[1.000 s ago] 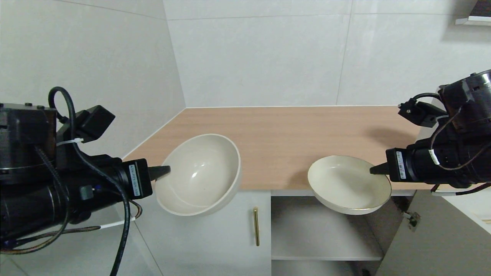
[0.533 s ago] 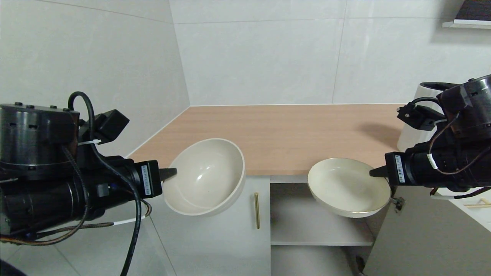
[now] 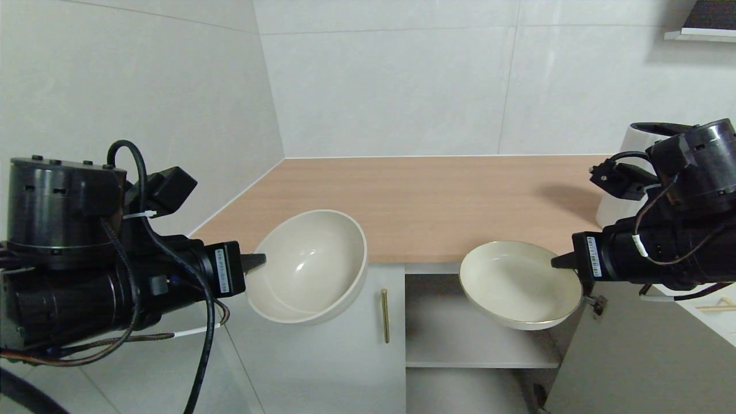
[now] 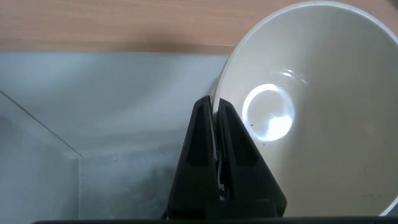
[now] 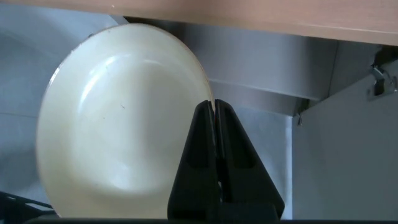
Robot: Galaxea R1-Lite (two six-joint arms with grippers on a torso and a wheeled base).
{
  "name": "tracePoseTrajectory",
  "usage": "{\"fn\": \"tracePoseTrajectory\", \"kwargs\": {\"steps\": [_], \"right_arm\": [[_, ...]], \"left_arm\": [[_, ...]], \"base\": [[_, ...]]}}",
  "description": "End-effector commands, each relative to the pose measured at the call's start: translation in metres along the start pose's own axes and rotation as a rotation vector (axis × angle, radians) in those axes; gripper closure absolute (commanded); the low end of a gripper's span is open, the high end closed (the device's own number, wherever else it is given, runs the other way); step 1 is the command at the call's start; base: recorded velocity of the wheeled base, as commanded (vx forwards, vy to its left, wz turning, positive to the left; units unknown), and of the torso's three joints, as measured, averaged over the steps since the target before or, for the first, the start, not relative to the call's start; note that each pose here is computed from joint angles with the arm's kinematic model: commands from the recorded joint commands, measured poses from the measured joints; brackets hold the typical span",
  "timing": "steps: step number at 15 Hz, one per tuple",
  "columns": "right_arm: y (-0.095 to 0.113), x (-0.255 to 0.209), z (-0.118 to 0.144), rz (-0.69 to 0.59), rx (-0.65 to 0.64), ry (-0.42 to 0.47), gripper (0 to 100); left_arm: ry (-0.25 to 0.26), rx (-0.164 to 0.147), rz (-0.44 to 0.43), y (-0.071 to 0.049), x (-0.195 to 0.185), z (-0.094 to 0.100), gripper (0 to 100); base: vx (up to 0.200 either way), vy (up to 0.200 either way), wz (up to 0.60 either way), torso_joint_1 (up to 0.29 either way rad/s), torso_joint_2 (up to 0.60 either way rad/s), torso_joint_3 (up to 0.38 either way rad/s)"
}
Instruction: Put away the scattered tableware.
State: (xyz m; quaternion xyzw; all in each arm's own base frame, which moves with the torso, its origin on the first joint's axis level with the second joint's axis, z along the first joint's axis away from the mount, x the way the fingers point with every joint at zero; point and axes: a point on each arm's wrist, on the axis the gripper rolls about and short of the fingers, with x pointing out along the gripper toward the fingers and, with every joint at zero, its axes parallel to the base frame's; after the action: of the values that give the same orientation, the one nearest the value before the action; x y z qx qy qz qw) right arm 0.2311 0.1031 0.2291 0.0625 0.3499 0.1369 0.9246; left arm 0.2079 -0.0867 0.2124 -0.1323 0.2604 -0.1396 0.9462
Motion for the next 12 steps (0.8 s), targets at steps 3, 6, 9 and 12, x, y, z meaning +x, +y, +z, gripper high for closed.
{"fn": "tracePoseTrajectory", "kwargs": {"steps": [3, 6, 9, 12], "right_arm": [[-0.0004, 0.0074, -0.0020, -0.005, 0.000, 0.016, 100], [-0.0005, 0.0079, -0.0021, -0.007, -0.002, 0.017, 100], [-0.0006, 0.0081, -0.0025, -0.007, -0.002, 0.018, 100], [-0.0006, 0.0086, -0.0026, -0.008, -0.002, 0.019, 100]], "left_arm": [[0.003, 0.000, 0.003, 0.0003, 0.0010, -0.0003, 100], [0.003, 0.000, 0.003, 0.0003, 0.0010, -0.0003, 100], [0.001, 0.000, 0.002, 0.0002, 0.0006, -0.0002, 100], [0.007, 0.000, 0.004, 0.0004, 0.0028, -0.0008, 100]], "base": [[0.000, 0.000, 0.00, -0.071, 0.18, 0.106], [0.000, 0.000, 0.00, -0.163, 0.43, 0.255], [0.000, 0.000, 0.00, -0.172, 0.46, 0.295], [0.000, 0.000, 0.00, -0.149, 0.45, 0.308]]}}
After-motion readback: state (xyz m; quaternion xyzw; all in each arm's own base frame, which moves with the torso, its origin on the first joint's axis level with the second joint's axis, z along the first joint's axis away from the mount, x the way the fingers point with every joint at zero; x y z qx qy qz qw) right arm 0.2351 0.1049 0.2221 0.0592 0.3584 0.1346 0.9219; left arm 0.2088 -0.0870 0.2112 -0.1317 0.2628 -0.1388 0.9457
